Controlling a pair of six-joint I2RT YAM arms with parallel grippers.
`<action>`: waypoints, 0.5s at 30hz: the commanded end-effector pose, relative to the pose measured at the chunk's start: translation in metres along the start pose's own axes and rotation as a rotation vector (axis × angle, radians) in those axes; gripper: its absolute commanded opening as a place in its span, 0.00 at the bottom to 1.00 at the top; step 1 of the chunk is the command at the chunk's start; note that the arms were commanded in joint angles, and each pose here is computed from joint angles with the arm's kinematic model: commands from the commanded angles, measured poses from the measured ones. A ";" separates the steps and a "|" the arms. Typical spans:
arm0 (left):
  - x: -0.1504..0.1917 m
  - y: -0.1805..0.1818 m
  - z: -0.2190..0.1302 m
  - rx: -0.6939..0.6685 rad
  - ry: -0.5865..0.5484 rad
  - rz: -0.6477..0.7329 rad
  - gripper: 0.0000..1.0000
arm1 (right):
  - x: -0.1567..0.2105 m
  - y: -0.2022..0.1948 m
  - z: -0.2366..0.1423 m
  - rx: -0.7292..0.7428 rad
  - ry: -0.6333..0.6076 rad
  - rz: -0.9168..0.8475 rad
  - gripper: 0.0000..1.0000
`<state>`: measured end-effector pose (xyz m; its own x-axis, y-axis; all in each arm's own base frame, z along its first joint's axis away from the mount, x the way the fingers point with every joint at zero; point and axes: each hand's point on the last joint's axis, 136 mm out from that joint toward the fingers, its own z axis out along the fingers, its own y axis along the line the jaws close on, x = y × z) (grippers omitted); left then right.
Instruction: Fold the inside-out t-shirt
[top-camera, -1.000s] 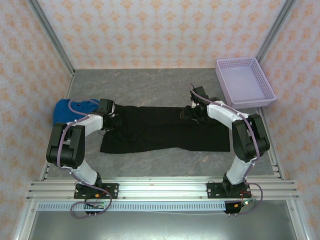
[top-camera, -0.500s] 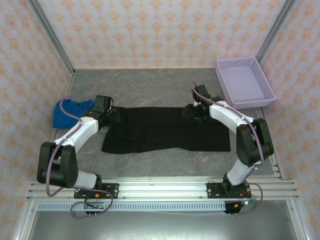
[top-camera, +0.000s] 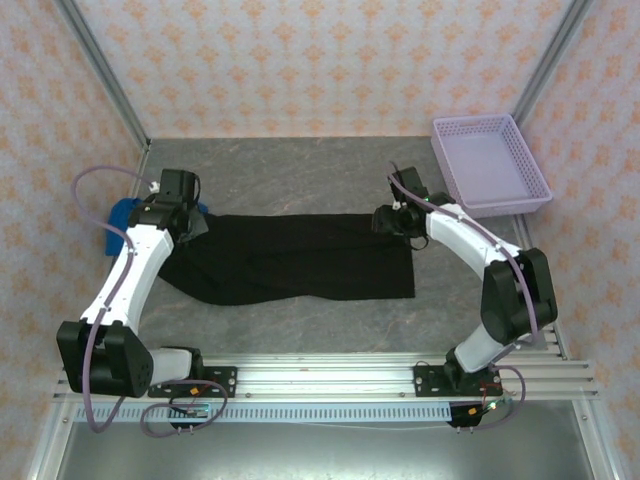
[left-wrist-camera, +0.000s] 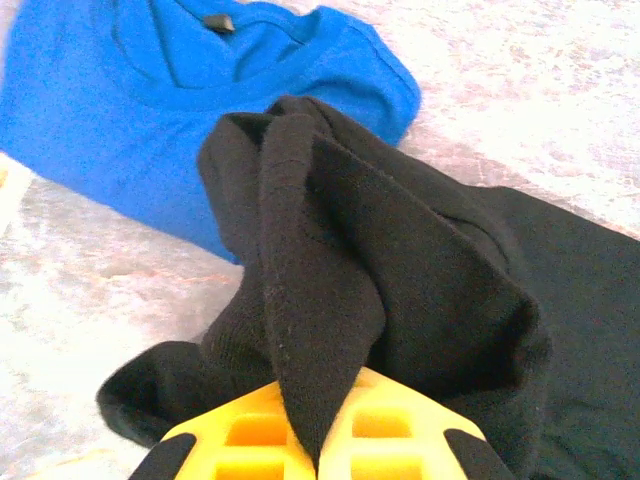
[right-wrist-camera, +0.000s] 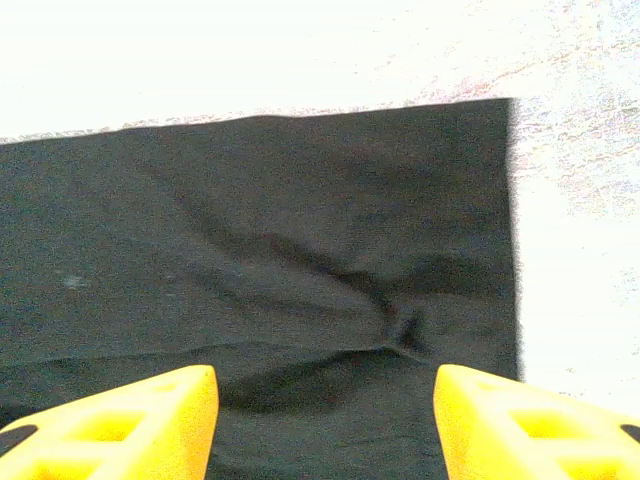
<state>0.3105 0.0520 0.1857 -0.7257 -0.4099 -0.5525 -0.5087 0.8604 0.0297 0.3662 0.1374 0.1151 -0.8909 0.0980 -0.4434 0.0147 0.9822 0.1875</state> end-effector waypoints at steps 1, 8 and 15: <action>-0.003 0.015 -0.021 -0.082 -0.001 0.062 0.00 | 0.003 -0.005 -0.004 0.024 -0.009 -0.026 0.60; -0.012 -0.028 -0.053 -0.069 -0.076 0.211 0.00 | 0.005 -0.007 0.000 0.029 -0.004 -0.022 0.60; -0.003 -0.108 -0.085 0.030 -0.123 0.370 0.00 | 0.015 -0.019 0.008 0.012 0.035 0.047 0.60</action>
<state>0.3303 -0.0526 0.2444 -0.8003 -0.0732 -0.5951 -0.2183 0.9600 0.1755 0.3591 0.1305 0.1025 -0.9034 0.1045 -0.4158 0.0278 0.9821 0.1864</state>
